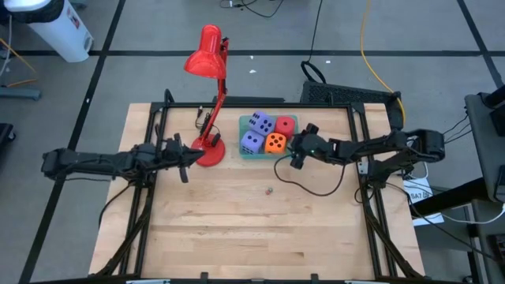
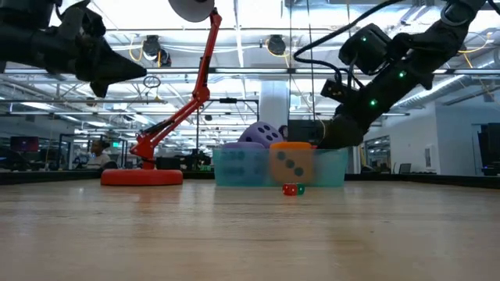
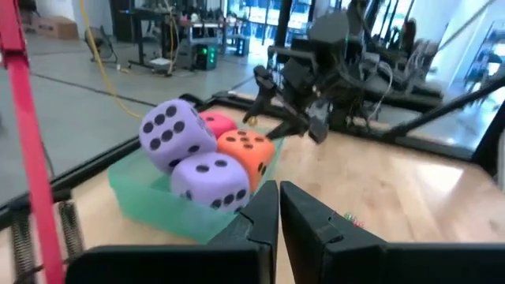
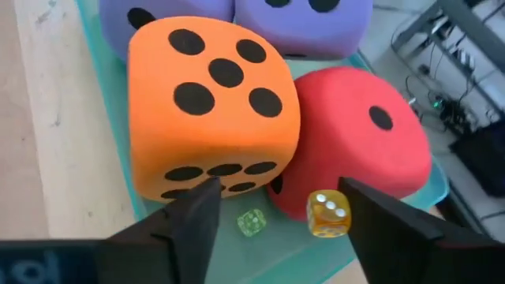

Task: Pick & Place Dice
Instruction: Put the yellow small die into the green bin, then put the green small die into the green bin

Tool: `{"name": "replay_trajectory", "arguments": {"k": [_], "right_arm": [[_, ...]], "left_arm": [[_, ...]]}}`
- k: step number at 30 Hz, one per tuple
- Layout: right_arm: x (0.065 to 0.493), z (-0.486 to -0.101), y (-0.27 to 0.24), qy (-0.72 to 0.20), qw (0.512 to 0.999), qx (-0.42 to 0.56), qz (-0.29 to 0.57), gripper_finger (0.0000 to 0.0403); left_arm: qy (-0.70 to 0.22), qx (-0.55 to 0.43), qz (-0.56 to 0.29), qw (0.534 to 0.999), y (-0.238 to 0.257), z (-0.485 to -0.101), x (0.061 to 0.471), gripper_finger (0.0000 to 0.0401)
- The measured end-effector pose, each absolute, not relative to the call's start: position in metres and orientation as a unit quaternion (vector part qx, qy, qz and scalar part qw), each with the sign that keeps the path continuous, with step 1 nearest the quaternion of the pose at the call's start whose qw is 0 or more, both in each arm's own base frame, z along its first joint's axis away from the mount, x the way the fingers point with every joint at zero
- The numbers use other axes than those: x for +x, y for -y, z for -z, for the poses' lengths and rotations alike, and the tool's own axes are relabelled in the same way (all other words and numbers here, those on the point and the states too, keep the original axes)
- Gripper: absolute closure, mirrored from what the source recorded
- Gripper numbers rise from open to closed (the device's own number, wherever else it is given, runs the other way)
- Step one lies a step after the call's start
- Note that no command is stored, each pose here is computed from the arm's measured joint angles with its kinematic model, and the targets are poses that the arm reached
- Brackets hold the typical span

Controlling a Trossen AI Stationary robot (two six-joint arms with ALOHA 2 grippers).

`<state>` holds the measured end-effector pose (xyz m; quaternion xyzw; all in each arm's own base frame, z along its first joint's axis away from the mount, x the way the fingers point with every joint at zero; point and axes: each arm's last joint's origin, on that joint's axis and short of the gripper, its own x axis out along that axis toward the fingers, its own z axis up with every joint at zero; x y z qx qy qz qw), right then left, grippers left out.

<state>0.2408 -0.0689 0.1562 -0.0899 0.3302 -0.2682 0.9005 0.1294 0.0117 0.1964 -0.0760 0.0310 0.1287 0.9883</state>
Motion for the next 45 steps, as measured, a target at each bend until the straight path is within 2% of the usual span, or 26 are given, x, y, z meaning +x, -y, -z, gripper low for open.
{"name": "replay_trajectory", "arguments": {"k": [3, 7, 12, 17, 26, 30, 36, 41, 45], "right_arm": [[0.24, -0.161, 0.069, -0.32, 0.904, -0.103, 0.265, 0.0136], [0.237, -0.174, 0.069, -0.291, 0.917, -0.103, 0.254, 0.0122], [0.234, -0.187, 0.067, -0.255, 0.938, -0.085, 0.219, 0.0121], [0.238, -0.192, 0.066, -0.227, 0.951, -0.103, 0.186, 0.0122], [0.238, -0.189, 0.073, -0.226, 0.949, -0.075, 0.207, 0.0123], [0.235, -0.19, 0.074, -0.228, 0.942, -0.057, 0.241, 0.0124], [0.222, -0.19, 0.07, -0.202, 0.946, -0.036, 0.251, 0.0134], [0.206, -0.194, 0.065, -0.12, 0.964, -0.006, 0.239, 0.0155], [0.198, -0.197, 0.062, -0.105, 0.969, 0.033, 0.22, 0.0179]], "left_arm": [[-0.035, -0.104, -0.123, 0.986, -0.012, -0.205, 0.139, 0.0395], [-0.056, -0.11, -0.101, 0.987, -0.011, -0.218, 0.156, 0.039], [-0.076, -0.106, -0.112, 0.985, -0.012, -0.227, 0.182, 0.0397], [-0.056, -0.11, -0.1, 0.987, -0.018, -0.24, 0.214, 0.0396], [-0.084, -0.087, -0.112, 0.986, -0.026, -0.251, 0.267, 0.0398], [-0.076, -0.073, -0.138, 0.985, -0.026, -0.256, 0.259, 0.0398], [-0.061, -0.06, -0.137, 0.987, -0.022, -0.259, 0.218, 0.0398], [-0.031, -0.054, -0.131, 0.989, -0.019, -0.246, 0.181, 0.0399], [-0.035, -0.053, -0.107, 0.992, -0.016, -0.222, 0.165, 0.0399]]}}
